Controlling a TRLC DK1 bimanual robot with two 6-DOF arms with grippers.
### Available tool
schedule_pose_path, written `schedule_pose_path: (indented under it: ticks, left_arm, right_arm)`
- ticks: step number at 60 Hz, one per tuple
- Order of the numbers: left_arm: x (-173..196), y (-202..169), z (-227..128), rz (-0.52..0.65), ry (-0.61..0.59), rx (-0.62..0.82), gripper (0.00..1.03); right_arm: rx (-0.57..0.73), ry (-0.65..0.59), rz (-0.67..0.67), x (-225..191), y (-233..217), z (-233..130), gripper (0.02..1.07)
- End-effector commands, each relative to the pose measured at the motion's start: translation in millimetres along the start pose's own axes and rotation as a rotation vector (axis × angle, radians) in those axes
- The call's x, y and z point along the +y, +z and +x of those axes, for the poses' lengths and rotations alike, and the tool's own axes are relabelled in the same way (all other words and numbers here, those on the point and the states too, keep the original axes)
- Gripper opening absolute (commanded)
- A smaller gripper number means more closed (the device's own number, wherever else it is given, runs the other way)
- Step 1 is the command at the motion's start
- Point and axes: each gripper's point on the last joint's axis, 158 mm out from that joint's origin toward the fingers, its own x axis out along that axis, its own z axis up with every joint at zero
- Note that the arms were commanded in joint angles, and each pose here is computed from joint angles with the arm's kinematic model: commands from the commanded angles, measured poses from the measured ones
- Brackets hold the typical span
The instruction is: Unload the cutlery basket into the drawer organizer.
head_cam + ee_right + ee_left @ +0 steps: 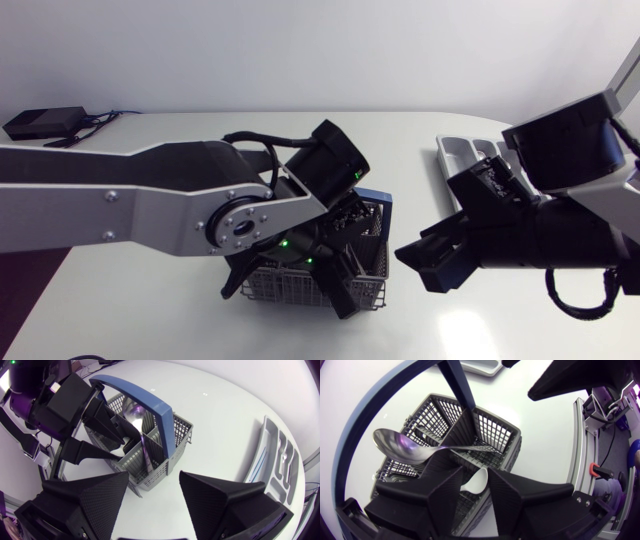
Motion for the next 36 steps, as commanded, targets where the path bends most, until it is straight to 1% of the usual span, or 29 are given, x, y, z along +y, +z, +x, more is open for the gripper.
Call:
schedule_pose_path:
  ticks: [1,8,22,36]
  left_arm:
    - [-0.6,-7.5,7.9,-0.010,-0.011,0.056,0.32]
    - [0.9,-9.6,8.1,-0.013,-0.015,0.083,0.24]
    - [9.9,-12.0,0.7,-0.030,-0.013,0.120,0.24]
    - [9.6,-16.6,-0.8,-0.028,-0.013,0.142,0.24]
  right_arm:
    - [0.030,0.008,-0.004,0.9,-11.7,6.1,0.78]
    - [0.030,0.010,-0.006,1.6,-11.8,7.8,0.78]
    - [0.032,0.011,-0.007,1.9,-12.3,8.4,0.78]
    - [0.035,0.013,-0.012,2.7,-14.1,9.0,0.78]
